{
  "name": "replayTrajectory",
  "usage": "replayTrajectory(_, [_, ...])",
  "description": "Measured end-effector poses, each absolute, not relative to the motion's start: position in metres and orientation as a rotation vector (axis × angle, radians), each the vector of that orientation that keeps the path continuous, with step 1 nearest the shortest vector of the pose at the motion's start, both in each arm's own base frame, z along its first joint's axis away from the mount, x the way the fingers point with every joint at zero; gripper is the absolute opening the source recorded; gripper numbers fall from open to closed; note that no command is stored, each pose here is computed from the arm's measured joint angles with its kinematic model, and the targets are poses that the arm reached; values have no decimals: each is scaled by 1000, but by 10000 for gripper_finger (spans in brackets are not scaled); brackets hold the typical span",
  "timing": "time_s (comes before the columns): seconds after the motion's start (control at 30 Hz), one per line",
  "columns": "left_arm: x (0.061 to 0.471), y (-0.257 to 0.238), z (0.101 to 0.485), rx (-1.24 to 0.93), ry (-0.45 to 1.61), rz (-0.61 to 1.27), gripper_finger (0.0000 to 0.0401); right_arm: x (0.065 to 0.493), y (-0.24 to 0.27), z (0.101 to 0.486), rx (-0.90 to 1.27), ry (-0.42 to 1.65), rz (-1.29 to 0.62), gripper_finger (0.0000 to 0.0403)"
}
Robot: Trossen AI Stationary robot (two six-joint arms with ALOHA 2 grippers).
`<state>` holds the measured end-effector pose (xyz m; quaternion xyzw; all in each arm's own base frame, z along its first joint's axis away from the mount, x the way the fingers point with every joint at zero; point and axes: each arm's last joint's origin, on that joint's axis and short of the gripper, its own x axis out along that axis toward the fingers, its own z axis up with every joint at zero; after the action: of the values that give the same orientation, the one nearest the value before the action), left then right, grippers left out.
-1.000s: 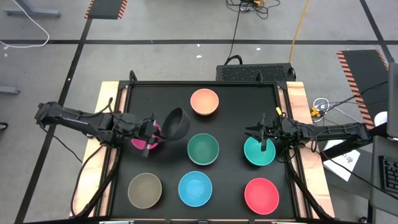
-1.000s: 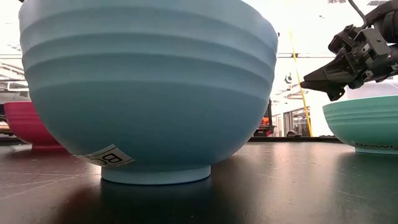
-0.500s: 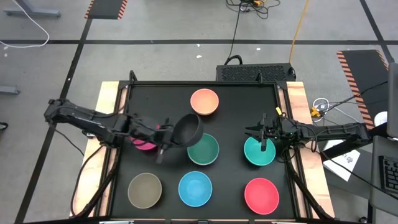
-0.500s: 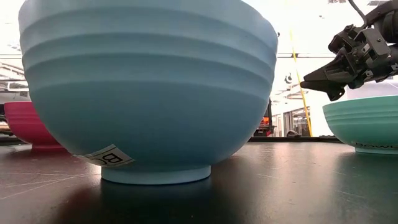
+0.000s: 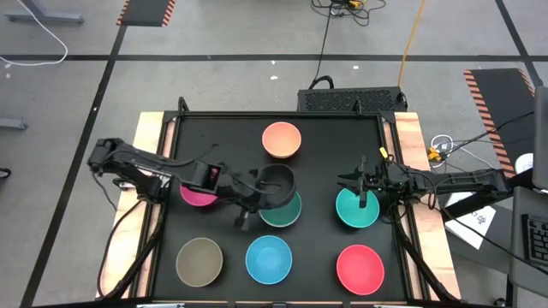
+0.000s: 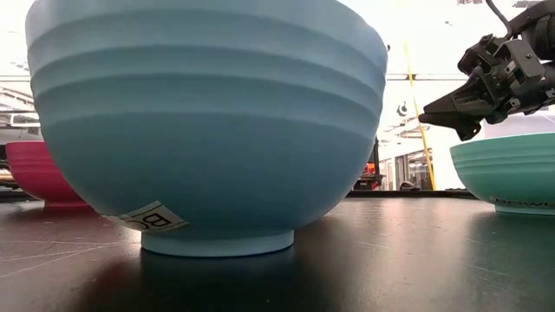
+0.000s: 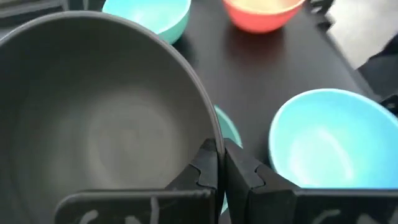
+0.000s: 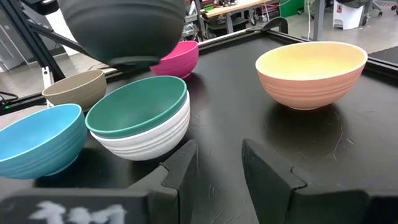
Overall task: Nest bowls inside each other
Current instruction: Stack the black bowl on the green bowl
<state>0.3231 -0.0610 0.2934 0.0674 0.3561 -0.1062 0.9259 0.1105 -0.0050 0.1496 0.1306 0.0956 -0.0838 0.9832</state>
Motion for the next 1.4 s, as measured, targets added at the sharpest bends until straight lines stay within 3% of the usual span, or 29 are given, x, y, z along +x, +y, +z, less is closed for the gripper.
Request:
replayTrajectory(0.27, [338, -66, 297, 144, 861, -208, 5, 110, -5, 149, 263, 195, -168, 116])
replayTrajectory(0.67, [336, -83, 297, 107, 874, -277, 5, 110, -5, 149, 263, 195, -168, 116])
replayTrajectory(1.4, [342, -72, 288, 60, 924, -290, 5, 110, -5, 149, 260, 196, -168, 116])
